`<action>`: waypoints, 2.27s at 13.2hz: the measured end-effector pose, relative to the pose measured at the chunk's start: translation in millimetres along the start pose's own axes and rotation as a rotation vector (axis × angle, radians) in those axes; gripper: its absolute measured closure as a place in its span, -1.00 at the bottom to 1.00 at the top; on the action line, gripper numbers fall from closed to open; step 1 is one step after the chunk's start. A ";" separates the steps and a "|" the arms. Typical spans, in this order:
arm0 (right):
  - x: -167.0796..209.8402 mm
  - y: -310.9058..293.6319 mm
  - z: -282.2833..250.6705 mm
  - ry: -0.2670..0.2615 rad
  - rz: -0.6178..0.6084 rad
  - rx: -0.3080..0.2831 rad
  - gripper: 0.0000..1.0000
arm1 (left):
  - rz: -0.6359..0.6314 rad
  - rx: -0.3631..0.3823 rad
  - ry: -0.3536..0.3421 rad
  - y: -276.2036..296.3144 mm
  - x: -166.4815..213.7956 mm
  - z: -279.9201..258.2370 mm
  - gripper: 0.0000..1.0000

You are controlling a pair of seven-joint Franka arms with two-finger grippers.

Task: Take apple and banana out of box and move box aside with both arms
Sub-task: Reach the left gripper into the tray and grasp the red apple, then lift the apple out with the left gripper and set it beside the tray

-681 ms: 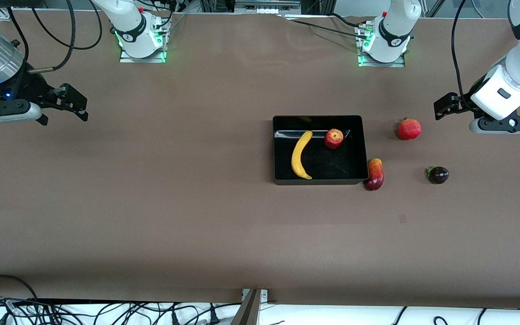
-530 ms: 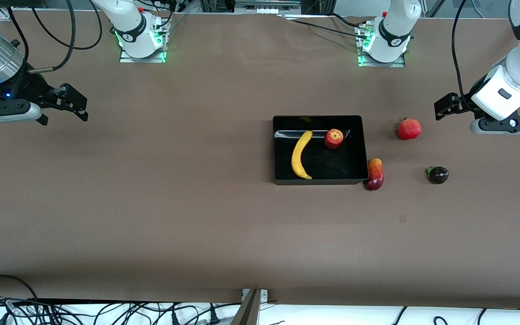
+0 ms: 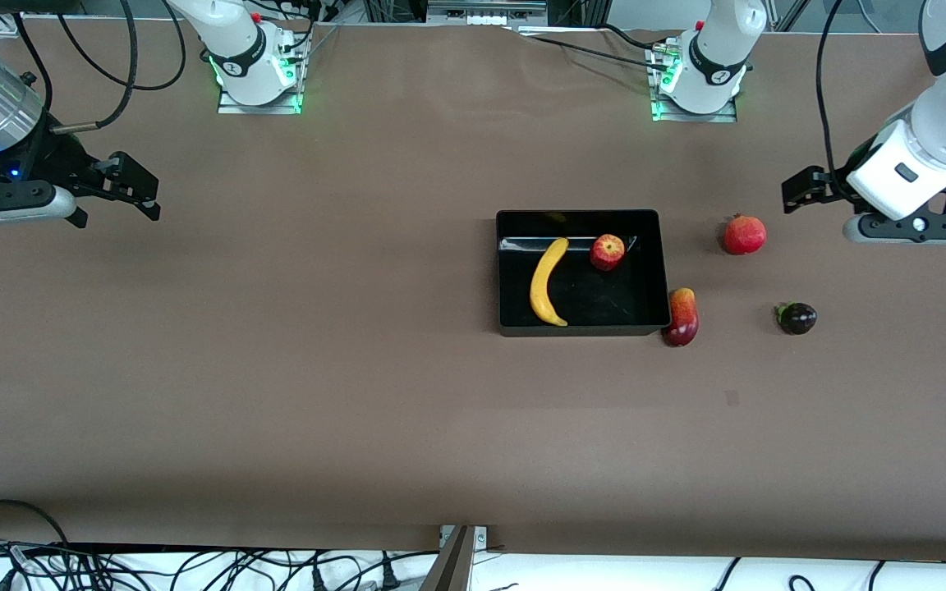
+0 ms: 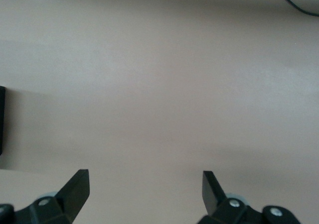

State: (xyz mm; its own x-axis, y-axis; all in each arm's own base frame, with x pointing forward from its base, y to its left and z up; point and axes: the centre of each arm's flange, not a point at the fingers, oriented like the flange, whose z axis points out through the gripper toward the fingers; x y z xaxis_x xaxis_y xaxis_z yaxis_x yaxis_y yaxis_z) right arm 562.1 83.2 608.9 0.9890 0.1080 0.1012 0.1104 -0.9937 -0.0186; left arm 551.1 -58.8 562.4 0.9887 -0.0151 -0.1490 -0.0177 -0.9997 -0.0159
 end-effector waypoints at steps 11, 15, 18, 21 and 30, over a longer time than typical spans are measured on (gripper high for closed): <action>0.0 -0.5 0.1 0.000 -0.001 0.000 -1.00 | -0.109 0.014 -0.044 186.1 26.2 176.4 -1.00; -0.1 -0.5 0.2 -0.001 -0.001 0.000 -1.00 | -0.063 0.023 0.066 189.9 -5.5 288.8 -1.00; -0.1 -0.4 0.2 -0.001 -0.001 0.000 -1.00 | -0.061 0.013 0.055 193.3 -26.5 327.8 -1.00; -0.1 -0.4 0.2 -0.001 -0.001 0.000 -1.00 | -0.053 0.002 0.054 216.7 -37.2 342.3 -1.00; -0.1 -0.5 0.2 -0.001 -0.001 0.000 -1.00 | -0.020 0.032 0.081 212.8 -37.6 370.0 -0.47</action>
State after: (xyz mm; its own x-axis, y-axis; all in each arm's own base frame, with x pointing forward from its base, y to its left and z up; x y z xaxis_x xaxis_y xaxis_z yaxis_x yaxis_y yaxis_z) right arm 562.0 83.7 608.7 0.9890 0.1089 0.1005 0.1113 -0.9936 -0.0186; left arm 455.1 -264.2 198.8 0.9977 0.0018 -0.0681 -0.0017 -0.9987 -0.0502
